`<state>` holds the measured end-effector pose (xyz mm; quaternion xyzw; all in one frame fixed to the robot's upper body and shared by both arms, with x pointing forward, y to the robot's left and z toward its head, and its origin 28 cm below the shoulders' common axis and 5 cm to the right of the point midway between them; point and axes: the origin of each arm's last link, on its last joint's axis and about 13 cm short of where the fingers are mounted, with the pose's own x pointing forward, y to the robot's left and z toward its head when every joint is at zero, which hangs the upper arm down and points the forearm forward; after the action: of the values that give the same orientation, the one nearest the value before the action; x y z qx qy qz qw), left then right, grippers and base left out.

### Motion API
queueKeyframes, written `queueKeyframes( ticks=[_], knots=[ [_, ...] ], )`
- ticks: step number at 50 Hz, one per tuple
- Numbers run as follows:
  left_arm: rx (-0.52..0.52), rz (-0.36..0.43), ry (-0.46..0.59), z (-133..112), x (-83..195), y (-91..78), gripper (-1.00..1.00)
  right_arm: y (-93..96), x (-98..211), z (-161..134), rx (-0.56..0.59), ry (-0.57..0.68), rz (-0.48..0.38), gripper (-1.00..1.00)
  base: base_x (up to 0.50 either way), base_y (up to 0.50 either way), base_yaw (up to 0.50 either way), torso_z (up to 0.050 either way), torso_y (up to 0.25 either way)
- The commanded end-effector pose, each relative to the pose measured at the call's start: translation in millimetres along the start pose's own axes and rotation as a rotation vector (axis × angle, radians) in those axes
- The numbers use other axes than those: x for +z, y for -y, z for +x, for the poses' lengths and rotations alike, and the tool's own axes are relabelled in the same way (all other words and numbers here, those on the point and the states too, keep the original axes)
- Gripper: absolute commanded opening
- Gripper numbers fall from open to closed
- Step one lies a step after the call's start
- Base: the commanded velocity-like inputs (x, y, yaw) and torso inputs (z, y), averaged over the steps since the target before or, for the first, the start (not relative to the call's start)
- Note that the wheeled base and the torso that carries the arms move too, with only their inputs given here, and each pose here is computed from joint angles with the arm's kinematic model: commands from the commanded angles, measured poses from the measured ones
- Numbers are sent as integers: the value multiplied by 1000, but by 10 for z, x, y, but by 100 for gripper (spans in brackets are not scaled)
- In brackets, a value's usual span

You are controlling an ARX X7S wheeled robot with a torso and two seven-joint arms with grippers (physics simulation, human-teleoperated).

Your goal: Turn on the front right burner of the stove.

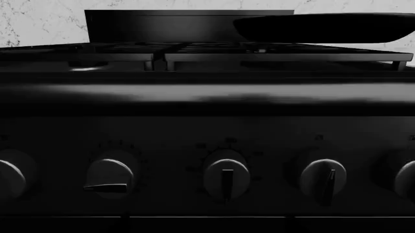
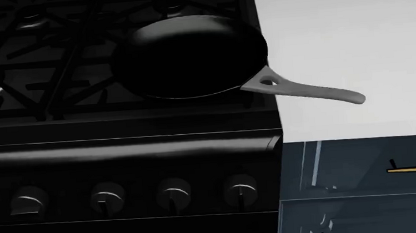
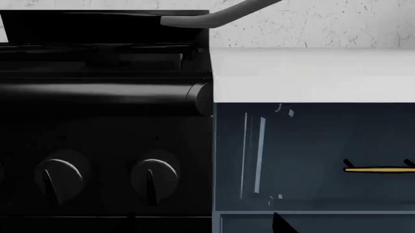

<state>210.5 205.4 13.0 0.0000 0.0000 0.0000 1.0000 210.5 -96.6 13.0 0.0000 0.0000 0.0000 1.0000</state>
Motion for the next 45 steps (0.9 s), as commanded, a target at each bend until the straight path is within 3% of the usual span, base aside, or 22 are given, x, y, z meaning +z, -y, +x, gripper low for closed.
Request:
queueKeyframes(
  ticks=[1,18,25,45],
  knots=[
    [0,10,0,0,0,-3,100,-1,0,0,0,0,-9,100,0,0,0,0,0],
    [-12,6,9,-8,-3,8,100,-16,29,-28,31,45,11,100,0,0,0,0,0],
    [-3,1,12,-3,-5,0,100,-33,29,-40,56,61,-23,100,0,0,0,0,0],
    [-1,2,11,0,-2,11,100,-22,28,-35,51,59,-33,100,1,247,0,0,0]
  ],
)
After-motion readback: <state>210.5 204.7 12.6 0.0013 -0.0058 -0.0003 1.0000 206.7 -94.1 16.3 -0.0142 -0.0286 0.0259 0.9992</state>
